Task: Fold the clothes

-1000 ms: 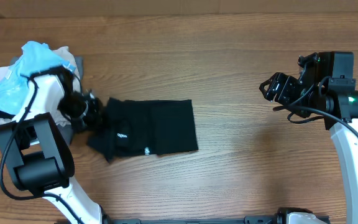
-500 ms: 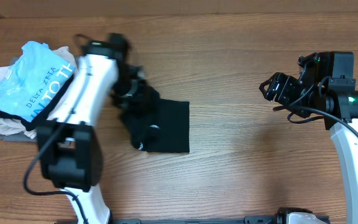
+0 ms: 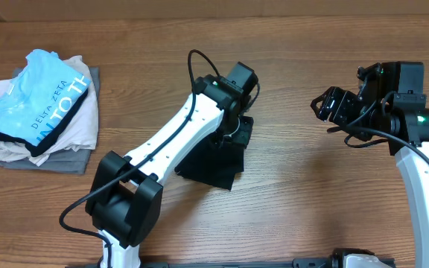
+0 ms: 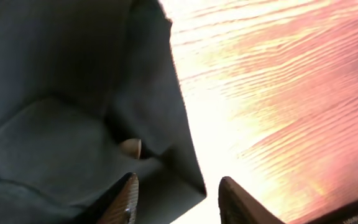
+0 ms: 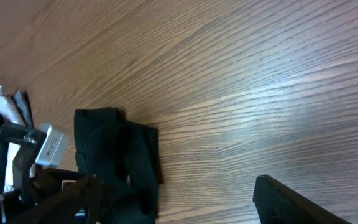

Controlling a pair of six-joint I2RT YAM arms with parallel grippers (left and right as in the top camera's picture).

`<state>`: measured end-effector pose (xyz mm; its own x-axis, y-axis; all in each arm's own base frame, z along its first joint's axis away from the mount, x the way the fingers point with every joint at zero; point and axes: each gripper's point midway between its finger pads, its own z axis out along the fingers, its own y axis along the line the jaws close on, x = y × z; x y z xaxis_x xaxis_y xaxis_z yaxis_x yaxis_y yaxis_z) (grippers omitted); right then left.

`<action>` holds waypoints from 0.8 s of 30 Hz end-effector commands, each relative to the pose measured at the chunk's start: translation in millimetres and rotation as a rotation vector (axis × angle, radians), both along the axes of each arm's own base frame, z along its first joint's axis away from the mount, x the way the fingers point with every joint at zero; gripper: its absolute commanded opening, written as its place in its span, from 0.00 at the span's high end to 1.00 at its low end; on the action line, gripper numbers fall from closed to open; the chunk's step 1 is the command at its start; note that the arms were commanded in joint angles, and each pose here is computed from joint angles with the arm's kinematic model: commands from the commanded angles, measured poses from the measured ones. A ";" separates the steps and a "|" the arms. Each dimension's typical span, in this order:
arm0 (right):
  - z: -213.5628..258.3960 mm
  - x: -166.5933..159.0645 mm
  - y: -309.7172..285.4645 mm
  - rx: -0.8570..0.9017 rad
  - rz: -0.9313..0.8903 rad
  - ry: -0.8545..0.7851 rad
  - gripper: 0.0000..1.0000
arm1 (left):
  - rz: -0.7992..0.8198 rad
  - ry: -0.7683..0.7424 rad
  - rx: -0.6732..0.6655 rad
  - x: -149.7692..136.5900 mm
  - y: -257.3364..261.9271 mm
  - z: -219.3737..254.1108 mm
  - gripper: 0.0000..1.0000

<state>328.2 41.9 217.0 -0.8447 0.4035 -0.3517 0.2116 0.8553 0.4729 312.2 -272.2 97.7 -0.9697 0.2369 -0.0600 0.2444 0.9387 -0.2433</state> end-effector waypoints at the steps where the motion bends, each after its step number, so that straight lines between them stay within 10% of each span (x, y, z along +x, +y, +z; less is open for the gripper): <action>1: -0.1 -0.7 0.2 0.003 0.001 0.001 0.15 | 0.046 -0.029 0.001 4.7 2.8 12.5 0.60; 12: -74.8 -53.0 107.6 0.242 0.421 0.144 0.15 | 0.254 -0.016 0.054 48.3 98.2 59.2 0.31; 24: -144.8 -101.9 183.1 0.319 0.564 0.443 0.27 | 0.277 0.111 0.029 37.0 144.4 58.3 0.27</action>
